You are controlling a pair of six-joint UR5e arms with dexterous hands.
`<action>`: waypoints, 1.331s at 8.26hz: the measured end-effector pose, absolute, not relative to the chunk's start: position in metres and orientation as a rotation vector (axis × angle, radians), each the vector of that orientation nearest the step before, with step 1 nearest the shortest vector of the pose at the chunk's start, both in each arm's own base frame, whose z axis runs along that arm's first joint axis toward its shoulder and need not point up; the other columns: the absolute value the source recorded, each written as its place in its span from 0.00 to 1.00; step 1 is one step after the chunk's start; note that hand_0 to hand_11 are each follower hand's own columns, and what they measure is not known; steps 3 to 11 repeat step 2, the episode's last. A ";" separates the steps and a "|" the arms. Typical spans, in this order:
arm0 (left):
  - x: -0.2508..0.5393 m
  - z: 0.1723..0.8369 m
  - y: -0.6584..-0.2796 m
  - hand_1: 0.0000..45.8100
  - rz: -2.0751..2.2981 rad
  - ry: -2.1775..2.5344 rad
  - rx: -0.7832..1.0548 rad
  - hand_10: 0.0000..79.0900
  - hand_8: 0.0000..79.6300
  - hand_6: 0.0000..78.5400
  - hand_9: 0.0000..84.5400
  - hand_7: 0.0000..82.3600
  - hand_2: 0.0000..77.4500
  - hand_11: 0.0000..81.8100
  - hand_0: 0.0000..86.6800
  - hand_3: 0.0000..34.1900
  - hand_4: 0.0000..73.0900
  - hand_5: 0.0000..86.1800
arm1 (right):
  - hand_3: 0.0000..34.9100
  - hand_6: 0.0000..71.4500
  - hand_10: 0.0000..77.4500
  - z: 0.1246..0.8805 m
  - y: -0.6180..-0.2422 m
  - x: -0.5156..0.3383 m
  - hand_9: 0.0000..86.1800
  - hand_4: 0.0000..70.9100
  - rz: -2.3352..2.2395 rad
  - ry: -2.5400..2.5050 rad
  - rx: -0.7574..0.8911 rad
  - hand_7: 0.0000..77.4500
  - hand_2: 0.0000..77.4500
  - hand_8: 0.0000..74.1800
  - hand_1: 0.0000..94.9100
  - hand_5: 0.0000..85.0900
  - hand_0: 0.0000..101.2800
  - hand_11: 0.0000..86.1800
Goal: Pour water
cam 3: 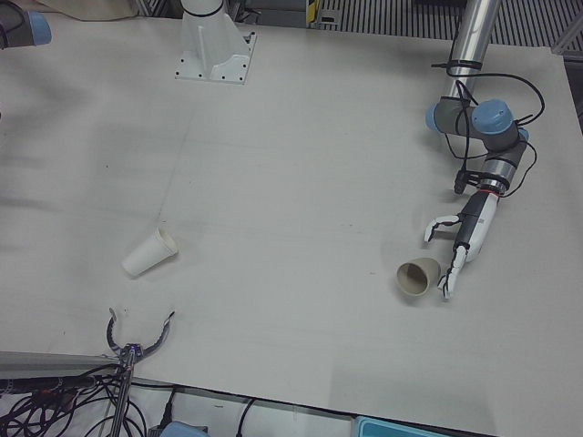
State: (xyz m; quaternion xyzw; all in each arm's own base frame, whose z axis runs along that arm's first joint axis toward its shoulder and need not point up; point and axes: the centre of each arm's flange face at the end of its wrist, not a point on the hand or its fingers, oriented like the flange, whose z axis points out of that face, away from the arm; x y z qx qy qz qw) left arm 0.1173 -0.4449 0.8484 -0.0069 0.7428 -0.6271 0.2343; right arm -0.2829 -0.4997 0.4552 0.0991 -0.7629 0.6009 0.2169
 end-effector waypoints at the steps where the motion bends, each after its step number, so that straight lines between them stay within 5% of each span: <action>1: 0.117 0.848 -0.445 0.77 -1.723 2.040 -0.022 0.07 0.00 0.01 0.02 0.01 0.27 0.14 0.93 0.17 0.01 0.01 | 0.00 0.01 0.04 0.455 -0.500 -0.283 0.01 0.12 1.664 -2.114 0.274 0.01 0.25 0.01 0.13 0.54 0.42 0.06; 2: 0.117 0.848 -0.445 0.77 -1.724 2.042 -0.024 0.07 0.00 0.00 0.02 0.01 0.13 0.14 0.83 0.22 0.01 0.01 | 0.00 0.01 0.04 0.455 -0.499 -0.283 0.01 0.15 1.664 -2.114 0.273 0.01 0.25 0.01 0.13 0.54 0.42 0.06; 11: 0.117 0.848 -0.445 0.77 -1.724 2.042 -0.024 0.07 0.00 0.00 0.02 0.01 0.13 0.14 0.83 0.22 0.01 0.01 | 0.00 0.01 0.04 0.455 -0.499 -0.283 0.01 0.15 1.664 -2.114 0.273 0.01 0.25 0.01 0.13 0.54 0.42 0.06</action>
